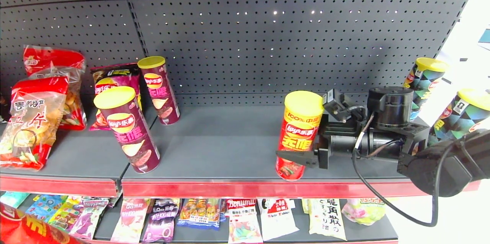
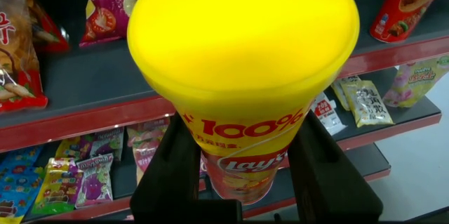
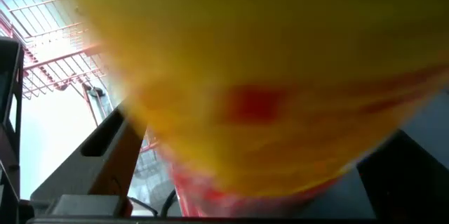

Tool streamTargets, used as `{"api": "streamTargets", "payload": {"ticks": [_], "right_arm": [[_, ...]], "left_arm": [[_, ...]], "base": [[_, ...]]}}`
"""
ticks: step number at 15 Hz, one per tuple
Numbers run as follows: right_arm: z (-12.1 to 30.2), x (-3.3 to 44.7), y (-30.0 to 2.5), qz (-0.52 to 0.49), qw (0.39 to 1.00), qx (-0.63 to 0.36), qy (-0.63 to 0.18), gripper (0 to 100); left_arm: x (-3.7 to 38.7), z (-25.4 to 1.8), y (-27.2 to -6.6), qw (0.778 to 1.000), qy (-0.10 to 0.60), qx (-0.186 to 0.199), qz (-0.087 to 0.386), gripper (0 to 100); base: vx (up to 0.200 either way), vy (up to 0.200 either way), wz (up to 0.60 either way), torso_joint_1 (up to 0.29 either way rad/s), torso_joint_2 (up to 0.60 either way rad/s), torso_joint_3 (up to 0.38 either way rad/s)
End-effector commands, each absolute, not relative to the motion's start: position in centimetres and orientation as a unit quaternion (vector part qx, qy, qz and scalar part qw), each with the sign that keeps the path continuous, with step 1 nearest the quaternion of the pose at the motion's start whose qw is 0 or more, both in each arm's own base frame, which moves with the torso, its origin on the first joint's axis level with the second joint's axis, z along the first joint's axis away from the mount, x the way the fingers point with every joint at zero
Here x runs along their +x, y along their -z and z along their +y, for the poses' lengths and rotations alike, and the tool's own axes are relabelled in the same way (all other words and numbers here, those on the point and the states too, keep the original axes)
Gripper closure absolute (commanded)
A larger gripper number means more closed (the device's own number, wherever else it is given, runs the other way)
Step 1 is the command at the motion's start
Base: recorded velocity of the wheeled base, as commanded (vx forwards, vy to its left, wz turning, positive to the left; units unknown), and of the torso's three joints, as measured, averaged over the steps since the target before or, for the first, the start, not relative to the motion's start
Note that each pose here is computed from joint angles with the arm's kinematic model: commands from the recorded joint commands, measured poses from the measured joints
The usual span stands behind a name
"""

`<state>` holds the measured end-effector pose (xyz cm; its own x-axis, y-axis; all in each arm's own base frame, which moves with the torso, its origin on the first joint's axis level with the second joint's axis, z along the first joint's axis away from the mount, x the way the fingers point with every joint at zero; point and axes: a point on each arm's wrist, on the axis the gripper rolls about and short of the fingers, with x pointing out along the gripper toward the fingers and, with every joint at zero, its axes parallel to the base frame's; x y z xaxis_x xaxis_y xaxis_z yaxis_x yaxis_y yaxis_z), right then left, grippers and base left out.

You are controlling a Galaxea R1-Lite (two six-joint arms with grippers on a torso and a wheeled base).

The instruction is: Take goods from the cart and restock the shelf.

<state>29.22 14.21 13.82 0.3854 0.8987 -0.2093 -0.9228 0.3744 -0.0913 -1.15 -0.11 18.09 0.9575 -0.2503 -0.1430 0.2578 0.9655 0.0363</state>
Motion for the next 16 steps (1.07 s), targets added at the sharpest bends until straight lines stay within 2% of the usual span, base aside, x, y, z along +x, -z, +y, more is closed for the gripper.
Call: {"api": "streamTargets", "payload": {"ticks": [1, 8, 16], "right_arm": [[14.3, 29.3, -13.9, 0.06, 0.827, -0.097, -0.55, 0], [13.5, 28.3, -14.5, 0.06, 0.843, -0.101, -0.525, 0], [10.4, 23.6, -14.7, 0.078, 0.868, -0.108, -0.478, 0]], "left_arm": [[-1.2, -0.1, -18.1, 0.989, 0.129, 0.027, 0.069, 100], [-1.2, -0.1, -18.1, 0.989, 0.129, 0.027, 0.069, 100], [-1.1, -0.2, -18.0, 0.988, 0.138, 0.027, 0.071, 100]], "base": [[0.0, 0.0, 0.0, 0.0, 0.0, 0.0], [0.0, 0.0, 0.0, 0.0, 0.0, 0.0], [0.0, 0.0, 0.0, 0.0, 0.0, 0.0]]}}
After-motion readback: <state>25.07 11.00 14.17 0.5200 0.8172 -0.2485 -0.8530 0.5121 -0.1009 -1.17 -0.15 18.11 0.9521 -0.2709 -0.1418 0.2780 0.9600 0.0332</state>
